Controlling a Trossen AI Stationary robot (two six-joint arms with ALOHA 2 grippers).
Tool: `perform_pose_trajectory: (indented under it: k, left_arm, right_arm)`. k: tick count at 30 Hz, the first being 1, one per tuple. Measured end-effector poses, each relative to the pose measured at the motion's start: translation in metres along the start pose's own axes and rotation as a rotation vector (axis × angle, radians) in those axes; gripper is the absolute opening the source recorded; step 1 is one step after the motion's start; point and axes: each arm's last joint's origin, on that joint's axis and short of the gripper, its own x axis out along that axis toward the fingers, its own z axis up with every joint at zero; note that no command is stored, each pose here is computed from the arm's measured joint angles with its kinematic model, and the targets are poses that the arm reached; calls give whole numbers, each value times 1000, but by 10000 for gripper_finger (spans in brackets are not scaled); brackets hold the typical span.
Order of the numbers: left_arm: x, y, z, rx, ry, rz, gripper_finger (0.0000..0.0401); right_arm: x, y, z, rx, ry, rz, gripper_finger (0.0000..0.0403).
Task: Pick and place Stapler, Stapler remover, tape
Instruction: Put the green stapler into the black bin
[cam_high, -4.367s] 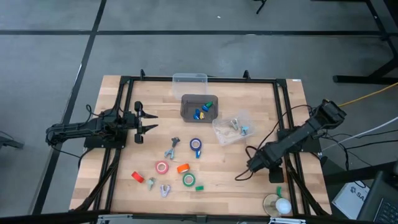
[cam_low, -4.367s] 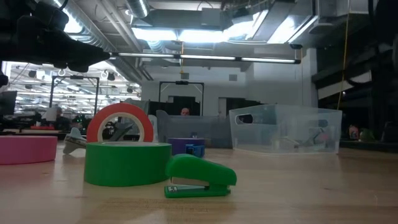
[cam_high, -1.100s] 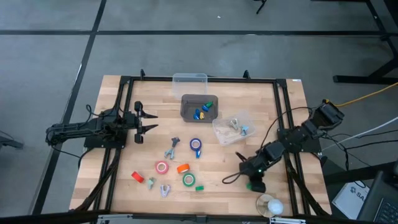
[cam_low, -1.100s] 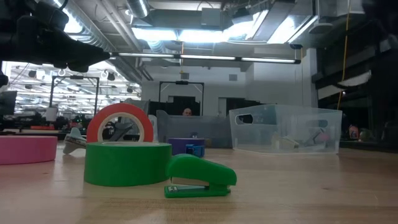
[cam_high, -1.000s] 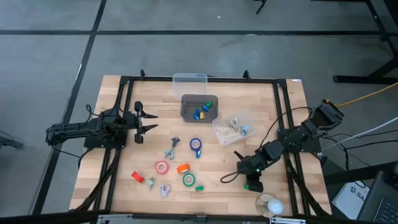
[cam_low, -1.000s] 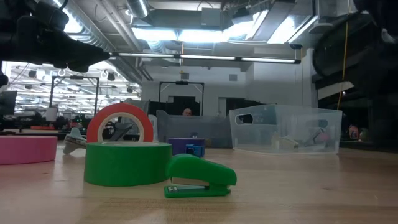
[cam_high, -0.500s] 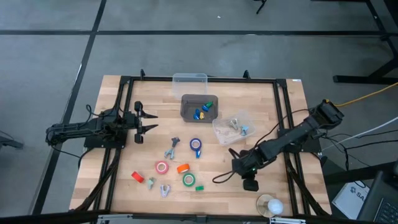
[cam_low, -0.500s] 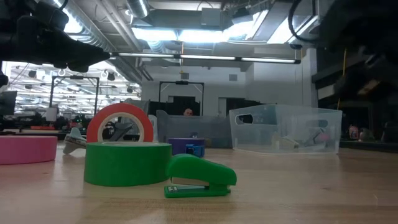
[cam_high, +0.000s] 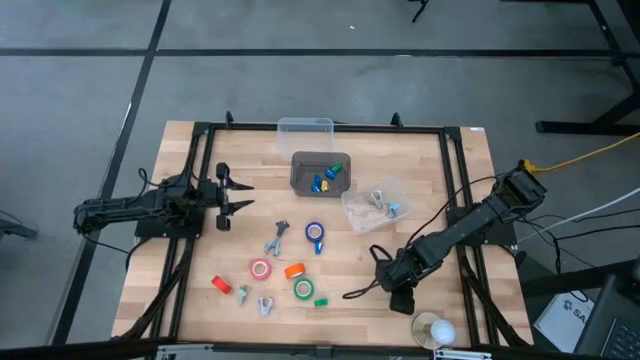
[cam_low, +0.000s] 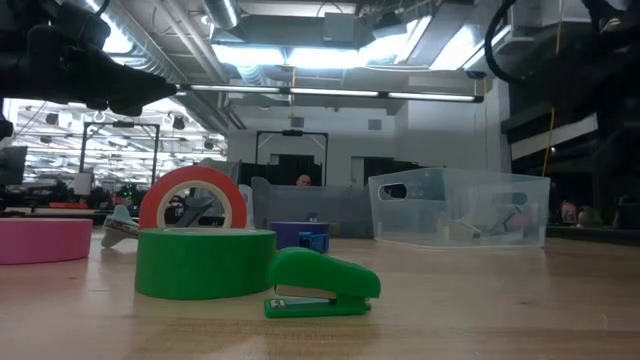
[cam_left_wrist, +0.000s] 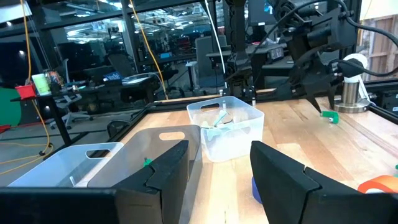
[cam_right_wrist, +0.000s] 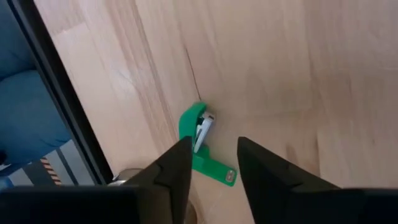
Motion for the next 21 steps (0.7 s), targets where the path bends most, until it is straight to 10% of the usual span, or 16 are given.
perform_pose_trajectory:
  k: [21]
  left_arm:
    - [0, 0, 0, 0, 0, 0, 169]
  right_arm:
    - [28, 27, 10, 45, 42, -62, 149]
